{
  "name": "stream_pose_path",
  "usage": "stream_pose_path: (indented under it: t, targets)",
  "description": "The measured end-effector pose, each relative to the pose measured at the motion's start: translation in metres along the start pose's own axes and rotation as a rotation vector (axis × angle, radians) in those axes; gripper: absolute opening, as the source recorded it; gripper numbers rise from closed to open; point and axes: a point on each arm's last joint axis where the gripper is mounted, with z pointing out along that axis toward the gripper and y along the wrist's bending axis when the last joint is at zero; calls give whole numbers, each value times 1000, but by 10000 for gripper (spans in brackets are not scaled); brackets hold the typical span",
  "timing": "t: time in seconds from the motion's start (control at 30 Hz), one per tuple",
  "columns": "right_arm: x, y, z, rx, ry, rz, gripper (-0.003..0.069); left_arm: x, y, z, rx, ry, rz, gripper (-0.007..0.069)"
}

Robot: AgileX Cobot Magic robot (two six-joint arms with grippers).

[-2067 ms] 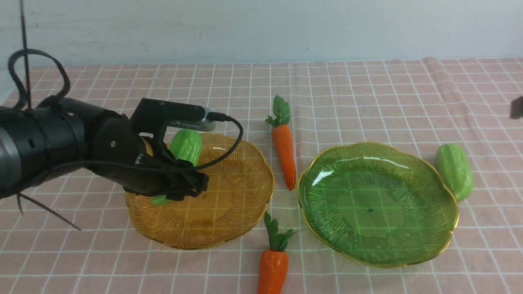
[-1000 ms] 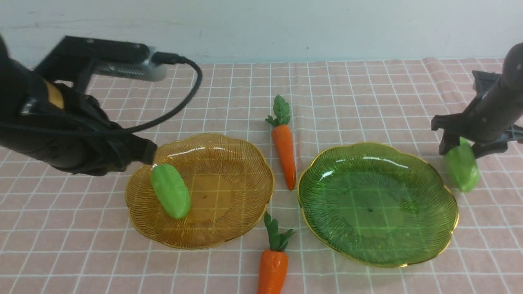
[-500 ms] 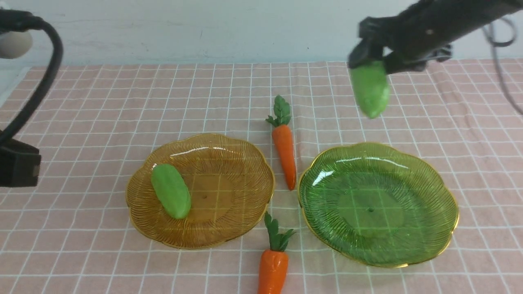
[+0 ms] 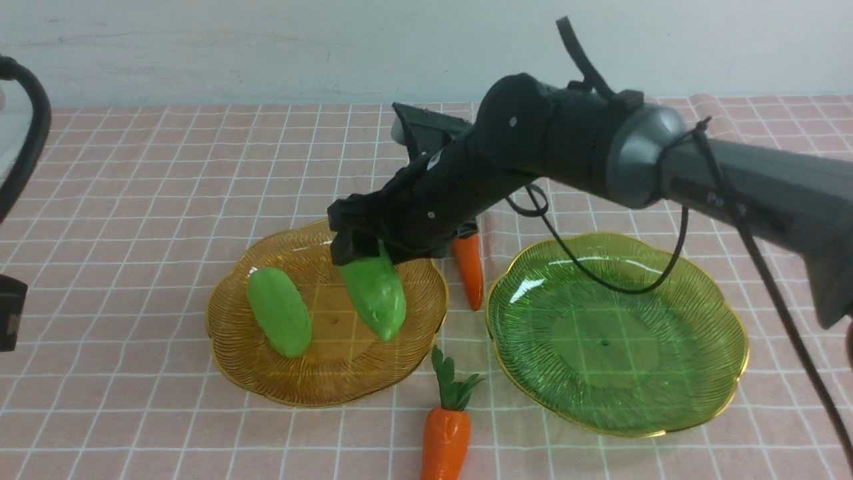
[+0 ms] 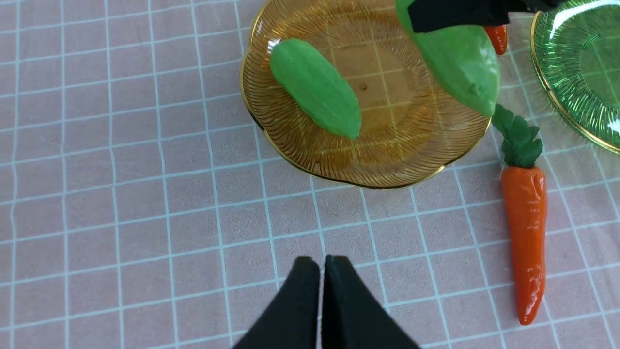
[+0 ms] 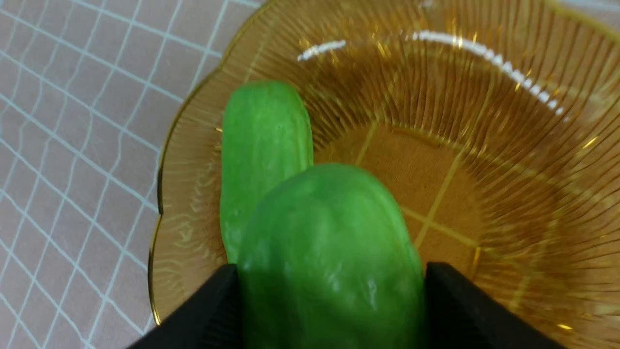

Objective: Put different types of vegetables on the plate.

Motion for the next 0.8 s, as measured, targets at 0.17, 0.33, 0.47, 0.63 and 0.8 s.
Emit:
stream_pose_path:
  t: [0.17, 0.33, 0.47, 0.63, 0.8]
  targets:
    - [5, 1, 8, -3, 27, 5, 505, 0, 0, 0, -1, 3, 0, -4]
    - [9, 4, -1, 3, 89, -18, 582, 1, -1, 0, 10, 9, -4, -4]
    - [8, 13, -24, 18, 132, -70, 578, 1, -1, 0, 13, 10, -4, -4]
    - [-3, 39, -103, 150, 135, -129, 496, 2, -1, 0, 17, 11, -3, -4]
    - [35, 78, -143, 181, 128, -199, 473, 15, -1, 9, 29, 56, -8, -4]
